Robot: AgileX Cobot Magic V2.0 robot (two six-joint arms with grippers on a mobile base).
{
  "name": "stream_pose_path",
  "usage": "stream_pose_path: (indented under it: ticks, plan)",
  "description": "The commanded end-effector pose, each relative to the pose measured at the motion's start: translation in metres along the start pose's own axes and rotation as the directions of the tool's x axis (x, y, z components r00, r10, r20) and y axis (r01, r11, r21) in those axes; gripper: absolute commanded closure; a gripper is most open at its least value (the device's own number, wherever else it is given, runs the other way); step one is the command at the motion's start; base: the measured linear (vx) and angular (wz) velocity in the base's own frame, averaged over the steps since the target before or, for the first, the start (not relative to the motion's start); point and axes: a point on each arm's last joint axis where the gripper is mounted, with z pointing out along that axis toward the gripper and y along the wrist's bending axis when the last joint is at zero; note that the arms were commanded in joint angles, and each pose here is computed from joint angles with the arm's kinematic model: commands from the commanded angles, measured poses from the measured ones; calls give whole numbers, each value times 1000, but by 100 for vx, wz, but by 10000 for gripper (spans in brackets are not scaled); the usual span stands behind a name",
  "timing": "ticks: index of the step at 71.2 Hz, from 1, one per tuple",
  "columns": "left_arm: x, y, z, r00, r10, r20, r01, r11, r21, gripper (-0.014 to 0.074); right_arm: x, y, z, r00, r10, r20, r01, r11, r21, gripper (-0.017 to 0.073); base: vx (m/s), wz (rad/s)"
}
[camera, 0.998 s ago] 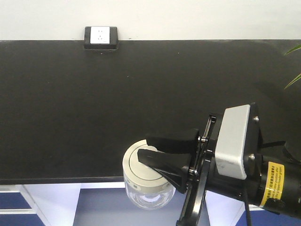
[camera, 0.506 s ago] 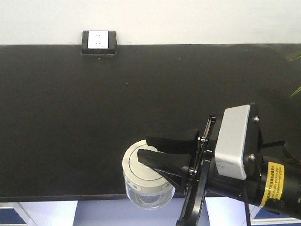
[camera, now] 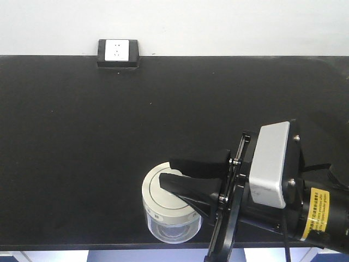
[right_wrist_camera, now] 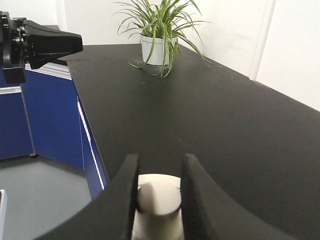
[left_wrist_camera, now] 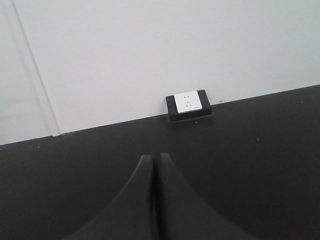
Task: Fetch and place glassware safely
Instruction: 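Hold the jar still in the right gripper above the worktop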
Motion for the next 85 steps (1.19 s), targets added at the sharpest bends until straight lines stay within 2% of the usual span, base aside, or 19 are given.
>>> stream_pose_path:
  ticks: [1, 85]
  plan:
    - [-15, 0, -1, 996, -13, 92, 13, 1000, 7, 601, -19, 2, -3, 995, 6, 104, -3, 1000, -21, 563, 7, 2]
    - [-15, 0, -1, 996, -13, 92, 13, 1000, 7, 601, -19, 2, -3, 994, 6, 105, -3, 1000, -22, 563, 3, 1]
